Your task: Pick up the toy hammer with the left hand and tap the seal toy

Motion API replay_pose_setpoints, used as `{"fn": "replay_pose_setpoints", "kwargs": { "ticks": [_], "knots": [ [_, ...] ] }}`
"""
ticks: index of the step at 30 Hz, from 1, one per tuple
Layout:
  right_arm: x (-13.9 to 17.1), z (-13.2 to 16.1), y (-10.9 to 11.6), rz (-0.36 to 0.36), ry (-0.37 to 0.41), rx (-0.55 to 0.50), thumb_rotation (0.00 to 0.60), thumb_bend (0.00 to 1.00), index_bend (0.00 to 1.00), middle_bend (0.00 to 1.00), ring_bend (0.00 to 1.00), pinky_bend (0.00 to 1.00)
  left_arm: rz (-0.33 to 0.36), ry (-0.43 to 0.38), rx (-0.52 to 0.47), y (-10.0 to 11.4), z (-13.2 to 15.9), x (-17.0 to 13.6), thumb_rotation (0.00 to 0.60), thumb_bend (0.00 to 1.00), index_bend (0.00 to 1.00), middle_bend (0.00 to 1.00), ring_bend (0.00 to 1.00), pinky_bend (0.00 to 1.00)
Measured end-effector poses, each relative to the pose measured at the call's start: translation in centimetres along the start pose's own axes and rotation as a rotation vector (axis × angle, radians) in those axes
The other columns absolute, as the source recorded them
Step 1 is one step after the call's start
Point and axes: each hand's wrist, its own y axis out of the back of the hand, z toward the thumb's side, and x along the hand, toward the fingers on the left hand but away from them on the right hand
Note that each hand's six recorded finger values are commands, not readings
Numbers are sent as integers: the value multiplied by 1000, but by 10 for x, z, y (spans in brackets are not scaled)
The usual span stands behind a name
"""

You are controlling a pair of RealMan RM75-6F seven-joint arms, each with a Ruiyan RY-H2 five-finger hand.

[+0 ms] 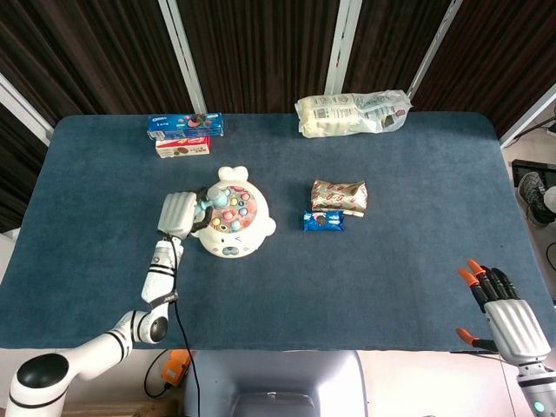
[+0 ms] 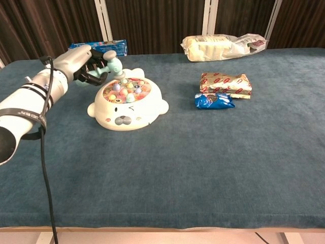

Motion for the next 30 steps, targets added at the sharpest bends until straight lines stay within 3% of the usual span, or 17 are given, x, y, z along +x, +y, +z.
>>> {"fn": "replay_pose_setpoints", "kwargs": {
  "ticks": [9,14,21,30],
  "knots": [
    [0,3,-3,8,5,3,600,320,0,0,0,0,-12,-2,116,-3,-35,-55,600,820,703,934,1000,1000],
    [0,5,-5,14,11,6,600,321,0,0,0,0,-65,32,177,-20,-63,-89,600,824,704,925,1000,1000],
    [0,5,-5,15,15,5,600,320,0,0,0,0,-80,60,214,-28,-84,-102,600,819,699,903,1000,1000],
    [0,6,-5,17,14,6,600,320,0,0,0,0,-102,74,211,-40,-92,-107,600,761,620,751,955,999]
  ]
}}
